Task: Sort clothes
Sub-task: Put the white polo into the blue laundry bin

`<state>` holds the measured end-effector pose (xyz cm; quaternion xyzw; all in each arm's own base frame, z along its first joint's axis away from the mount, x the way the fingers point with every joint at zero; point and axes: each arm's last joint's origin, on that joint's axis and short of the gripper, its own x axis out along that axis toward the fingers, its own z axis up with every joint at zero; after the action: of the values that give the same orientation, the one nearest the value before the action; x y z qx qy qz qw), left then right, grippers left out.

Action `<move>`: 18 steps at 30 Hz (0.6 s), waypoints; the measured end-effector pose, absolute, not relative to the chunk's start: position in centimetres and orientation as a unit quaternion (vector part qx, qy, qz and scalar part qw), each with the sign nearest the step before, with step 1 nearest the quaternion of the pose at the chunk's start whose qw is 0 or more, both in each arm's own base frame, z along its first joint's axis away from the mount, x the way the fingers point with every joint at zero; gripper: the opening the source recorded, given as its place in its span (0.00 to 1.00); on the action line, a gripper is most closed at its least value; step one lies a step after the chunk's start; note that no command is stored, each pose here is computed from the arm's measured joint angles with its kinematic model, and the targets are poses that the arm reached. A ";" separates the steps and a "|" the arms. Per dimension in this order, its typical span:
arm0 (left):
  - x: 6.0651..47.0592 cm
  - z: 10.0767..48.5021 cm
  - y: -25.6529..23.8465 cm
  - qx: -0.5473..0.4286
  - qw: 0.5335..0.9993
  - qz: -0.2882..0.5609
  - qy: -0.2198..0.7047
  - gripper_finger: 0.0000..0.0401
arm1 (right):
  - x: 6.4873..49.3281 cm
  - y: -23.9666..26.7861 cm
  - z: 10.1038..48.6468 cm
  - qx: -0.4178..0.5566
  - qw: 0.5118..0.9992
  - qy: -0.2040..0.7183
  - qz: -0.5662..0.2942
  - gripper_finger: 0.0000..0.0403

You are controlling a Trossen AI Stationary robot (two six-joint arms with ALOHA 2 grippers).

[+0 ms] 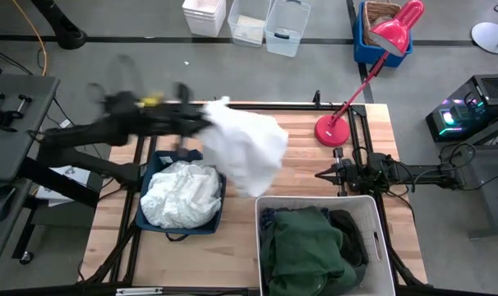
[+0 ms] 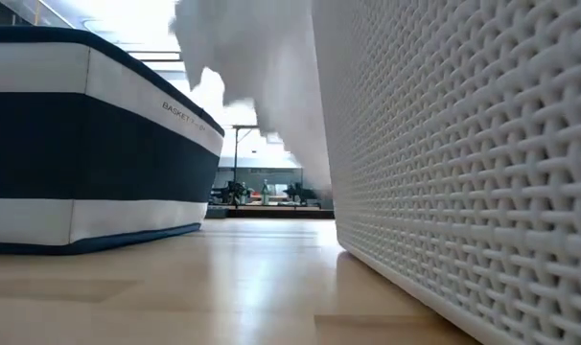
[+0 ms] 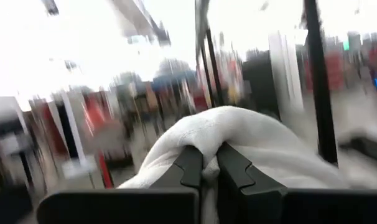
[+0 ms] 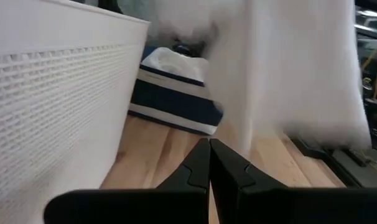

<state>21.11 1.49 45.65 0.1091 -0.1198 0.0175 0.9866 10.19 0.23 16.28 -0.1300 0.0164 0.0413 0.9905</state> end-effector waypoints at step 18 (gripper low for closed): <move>4.7 45.1 1.2 -0.051 0.976 0.201 -0.060 0.01 | 10.2 0.2 16.2 -0.130 0.991 0.020 0.029 0.00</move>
<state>4.66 1.23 45.08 -0.0507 -0.0595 0.2012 0.9764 10.19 0.16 16.24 -0.1303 0.0204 0.0290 0.9908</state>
